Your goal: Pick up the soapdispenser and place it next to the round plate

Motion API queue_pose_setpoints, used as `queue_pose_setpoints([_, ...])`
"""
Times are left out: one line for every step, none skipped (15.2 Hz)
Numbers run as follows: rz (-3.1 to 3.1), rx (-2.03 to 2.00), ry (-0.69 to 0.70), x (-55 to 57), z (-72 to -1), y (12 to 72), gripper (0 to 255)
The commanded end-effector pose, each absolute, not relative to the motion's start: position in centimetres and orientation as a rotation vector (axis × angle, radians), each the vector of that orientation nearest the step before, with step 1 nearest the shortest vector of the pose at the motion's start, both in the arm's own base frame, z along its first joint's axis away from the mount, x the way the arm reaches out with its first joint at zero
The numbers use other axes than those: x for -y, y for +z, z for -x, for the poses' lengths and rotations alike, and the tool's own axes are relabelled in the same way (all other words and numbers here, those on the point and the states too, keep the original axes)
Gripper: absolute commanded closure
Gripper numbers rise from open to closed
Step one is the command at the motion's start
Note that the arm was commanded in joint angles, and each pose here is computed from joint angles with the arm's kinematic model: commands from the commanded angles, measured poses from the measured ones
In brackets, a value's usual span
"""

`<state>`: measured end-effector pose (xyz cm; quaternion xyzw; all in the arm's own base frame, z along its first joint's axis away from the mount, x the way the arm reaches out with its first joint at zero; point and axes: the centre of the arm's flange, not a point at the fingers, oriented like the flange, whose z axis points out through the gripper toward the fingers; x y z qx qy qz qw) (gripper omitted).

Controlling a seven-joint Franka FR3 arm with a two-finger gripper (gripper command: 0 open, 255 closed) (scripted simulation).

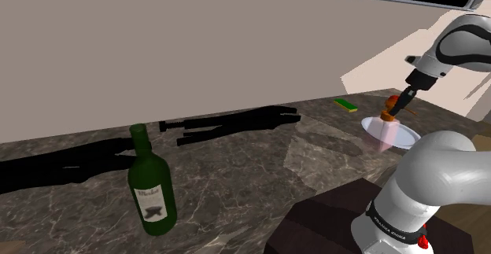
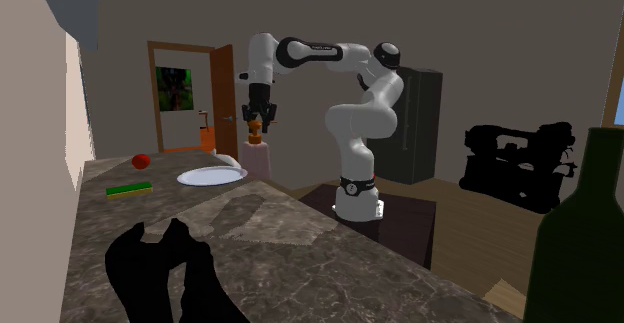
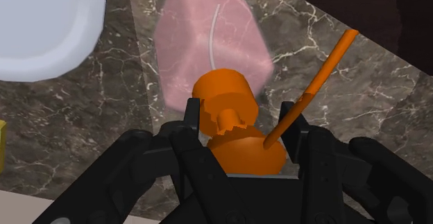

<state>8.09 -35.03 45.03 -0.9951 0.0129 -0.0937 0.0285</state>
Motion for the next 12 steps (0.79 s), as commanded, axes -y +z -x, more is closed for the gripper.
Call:
queue_pose_setpoints([3.071,-0.04,-0.29,34.9,-8.1,44.0,255])
queue_pose_setpoints([3.071,-0.04,-0.29,34.9,-8.1,43.5,255])
queue_pose_setpoints([3.071,-0.04,-0.29,34.9,-8.1,43.0,255])
queue_pose_setpoints([3.071,-0.04,-0.29,34.9,-8.1,42.4,255])
queue_pose_setpoints([3.071,-0.04,-0.29,34.9,-8.1,41.9,255])
queue_pose_setpoints([3.071,-0.04,-0.29,34.9,-8.1,41.2,255])
queue_pose_setpoints([3.071,-0.04,-0.29,34.9,-8.1,41.2,255])
queue_pose_setpoints([3.071,-0.04,-0.29,34.9,-8.1,41.2,255])
queue_pose_setpoints([3.071,-0.04,-0.29,34.9,-8.1,41.2,255])
queue_pose_setpoints([3.071,-0.04,-0.29,34.9,-8.1,41.2,255])
queue_pose_setpoints([3.071,-0.04,-0.29,34.9,-8.1,41.2,255])
queue_pose_setpoints([3.071,-0.04,-0.29,34.9,-8.1,41.2,255])
